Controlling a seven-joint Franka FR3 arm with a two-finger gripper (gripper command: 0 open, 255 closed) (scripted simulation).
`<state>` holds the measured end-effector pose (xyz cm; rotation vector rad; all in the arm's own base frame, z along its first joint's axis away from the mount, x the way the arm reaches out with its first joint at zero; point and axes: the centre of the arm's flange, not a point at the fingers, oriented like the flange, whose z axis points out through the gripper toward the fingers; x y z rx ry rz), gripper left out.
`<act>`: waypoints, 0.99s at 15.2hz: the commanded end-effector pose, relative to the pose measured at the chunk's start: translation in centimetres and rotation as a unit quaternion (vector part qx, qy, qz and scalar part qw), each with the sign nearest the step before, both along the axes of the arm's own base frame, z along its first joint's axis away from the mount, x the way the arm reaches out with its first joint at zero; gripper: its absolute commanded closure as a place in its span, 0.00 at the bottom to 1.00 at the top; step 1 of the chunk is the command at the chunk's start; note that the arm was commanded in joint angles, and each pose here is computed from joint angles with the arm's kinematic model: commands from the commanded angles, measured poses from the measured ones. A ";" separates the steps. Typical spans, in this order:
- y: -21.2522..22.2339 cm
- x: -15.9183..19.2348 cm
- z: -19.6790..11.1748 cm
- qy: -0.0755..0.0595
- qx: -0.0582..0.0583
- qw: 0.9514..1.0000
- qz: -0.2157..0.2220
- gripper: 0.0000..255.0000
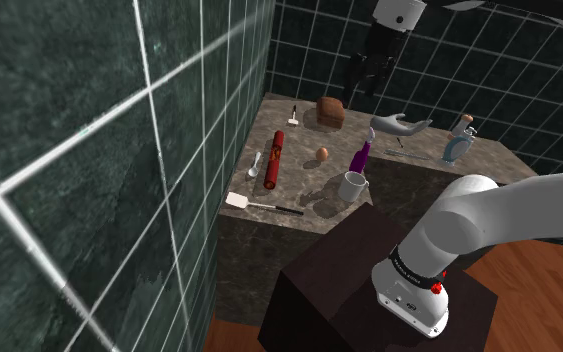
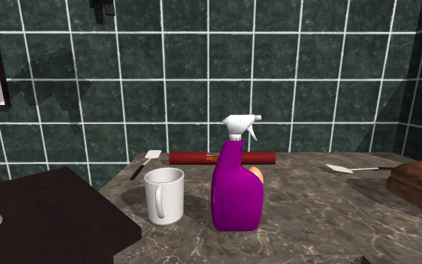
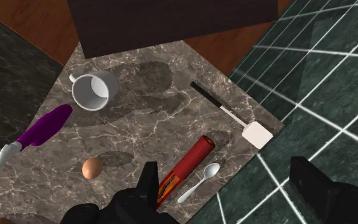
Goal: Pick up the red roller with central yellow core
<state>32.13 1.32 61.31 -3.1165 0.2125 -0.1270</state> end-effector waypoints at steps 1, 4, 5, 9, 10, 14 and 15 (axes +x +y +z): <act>0.0 0.0 0.0 0.000 0.000 1.000 0.000 0.00; -0.5 2.6 -2.9 -0.001 0.005 1.000 -0.022 0.00; -0.7 3.5 -3.9 -0.001 0.006 1.000 -0.029 0.00; -1.6 7.0 -7.8 -0.002 0.013 0.998 -0.059 0.00; -1.8 7.8 -8.7 -0.002 0.014 0.998 -0.066 0.00; -2.8 11.2 -12.6 -0.003 0.021 0.995 -0.096 0.00; -3.1 12.1 -13.6 -0.003 0.022 0.994 -0.103 0.00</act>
